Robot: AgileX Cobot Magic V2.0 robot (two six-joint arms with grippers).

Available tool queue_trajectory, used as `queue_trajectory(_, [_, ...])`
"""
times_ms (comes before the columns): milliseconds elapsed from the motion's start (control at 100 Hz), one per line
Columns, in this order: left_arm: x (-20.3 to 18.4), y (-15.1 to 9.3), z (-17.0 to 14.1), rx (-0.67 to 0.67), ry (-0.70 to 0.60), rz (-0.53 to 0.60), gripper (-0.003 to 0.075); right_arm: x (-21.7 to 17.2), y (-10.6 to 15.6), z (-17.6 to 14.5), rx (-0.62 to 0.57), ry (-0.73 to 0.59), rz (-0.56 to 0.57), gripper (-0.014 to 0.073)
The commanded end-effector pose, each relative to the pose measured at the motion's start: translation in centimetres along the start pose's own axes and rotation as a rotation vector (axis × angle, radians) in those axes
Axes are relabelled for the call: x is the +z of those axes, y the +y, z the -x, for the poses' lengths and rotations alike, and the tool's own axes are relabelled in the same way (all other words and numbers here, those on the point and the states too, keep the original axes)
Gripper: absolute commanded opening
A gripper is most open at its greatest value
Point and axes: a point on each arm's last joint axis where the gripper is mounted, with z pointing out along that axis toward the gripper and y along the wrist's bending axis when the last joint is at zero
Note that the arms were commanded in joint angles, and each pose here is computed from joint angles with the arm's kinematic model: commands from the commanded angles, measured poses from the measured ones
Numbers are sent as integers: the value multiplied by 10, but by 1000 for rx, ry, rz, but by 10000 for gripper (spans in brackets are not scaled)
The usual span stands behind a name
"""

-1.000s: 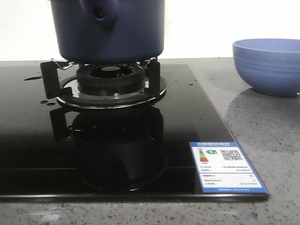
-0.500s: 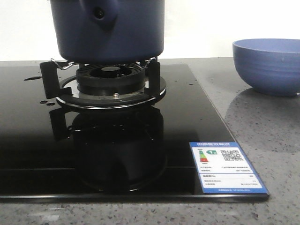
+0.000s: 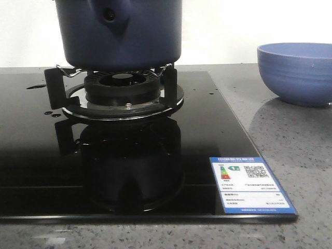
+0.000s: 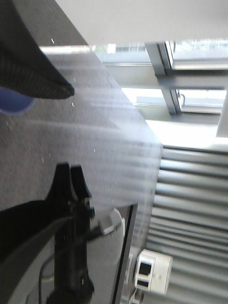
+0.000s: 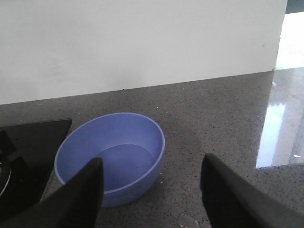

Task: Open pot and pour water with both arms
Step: 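Lift the glass lid off the pot with the left gripper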

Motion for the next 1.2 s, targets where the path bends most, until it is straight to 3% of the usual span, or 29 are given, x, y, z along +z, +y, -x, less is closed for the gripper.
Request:
queue_trajectory(0, [-6, 10, 9, 35, -40, 79, 417, -2, 2, 17, -11, -91, 7, 407])
queue_trajectory(170, [-6, 26, -10, 141, 149, 187, 424, -2, 1, 16, -11, -86, 7, 407])
queue_trajectory(300, [-7, 32, -8, 247, 143, 242, 440, -2, 1, 16, -11, -84, 6, 407])
queue_trajectory(490, [-9, 51, -11, 266, 136, 391, 568, -2, 1, 16, -11, -82, 6, 407])
queue_trajectory(670, [-13, 72, -32, 215, 159, 412, 567, -2, 1, 16, -11, -77, 6, 407])
queue_trajectory(850, [-24, 88, -43, 174, 20, 385, 567, -2, 1, 14, -11, -56, 3, 407])
queue_trajectory(1190, [-6, 101, -71, 232, 122, 290, 568, -1, 1, 13, -15, -45, 0, 407])
